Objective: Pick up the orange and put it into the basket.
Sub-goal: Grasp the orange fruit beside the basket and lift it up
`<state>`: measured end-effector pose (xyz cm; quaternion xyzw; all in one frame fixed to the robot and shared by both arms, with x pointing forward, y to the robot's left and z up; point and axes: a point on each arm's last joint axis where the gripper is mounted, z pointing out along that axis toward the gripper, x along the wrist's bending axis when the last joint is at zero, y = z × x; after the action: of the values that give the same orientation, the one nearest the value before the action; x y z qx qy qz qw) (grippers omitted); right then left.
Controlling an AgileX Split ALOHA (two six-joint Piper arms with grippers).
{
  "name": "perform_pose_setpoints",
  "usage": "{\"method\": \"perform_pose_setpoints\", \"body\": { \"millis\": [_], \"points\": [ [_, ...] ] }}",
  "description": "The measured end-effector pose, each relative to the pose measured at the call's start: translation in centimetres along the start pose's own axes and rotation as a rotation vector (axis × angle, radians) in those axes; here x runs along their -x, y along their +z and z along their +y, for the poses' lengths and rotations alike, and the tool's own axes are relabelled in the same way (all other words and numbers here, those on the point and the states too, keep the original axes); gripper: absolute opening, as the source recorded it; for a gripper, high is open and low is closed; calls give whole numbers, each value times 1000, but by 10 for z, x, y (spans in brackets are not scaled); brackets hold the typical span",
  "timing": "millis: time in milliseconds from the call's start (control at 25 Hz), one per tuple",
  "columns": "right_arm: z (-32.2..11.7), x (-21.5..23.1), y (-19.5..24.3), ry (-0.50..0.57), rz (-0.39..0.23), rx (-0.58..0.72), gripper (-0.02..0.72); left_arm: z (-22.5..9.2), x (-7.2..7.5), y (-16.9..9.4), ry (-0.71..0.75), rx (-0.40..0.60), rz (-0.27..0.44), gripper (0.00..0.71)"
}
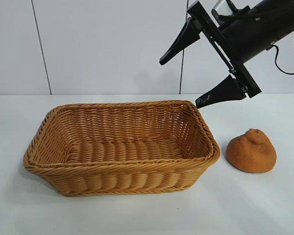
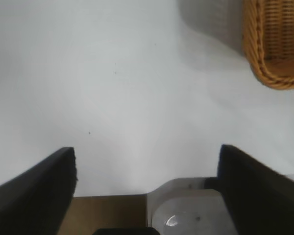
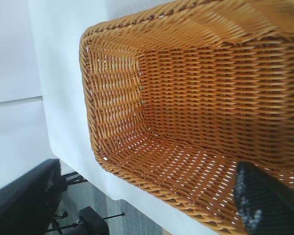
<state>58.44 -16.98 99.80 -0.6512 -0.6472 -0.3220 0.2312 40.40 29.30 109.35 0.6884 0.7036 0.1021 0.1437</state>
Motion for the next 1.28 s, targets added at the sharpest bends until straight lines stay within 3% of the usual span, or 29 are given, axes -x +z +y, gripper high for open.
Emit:
{"method": "perform_pose_setpoints", "body": {
  "millis": [560, 1280],
  "points": [
    [0, 0, 0, 0, 0, 0, 652, -118, -7, 8, 19, 329, -15, 567],
    [-2, -1, 0, 0, 9, -26, 652, -166, -9, -17, 56, 686, -27, 567]
  ]
}}
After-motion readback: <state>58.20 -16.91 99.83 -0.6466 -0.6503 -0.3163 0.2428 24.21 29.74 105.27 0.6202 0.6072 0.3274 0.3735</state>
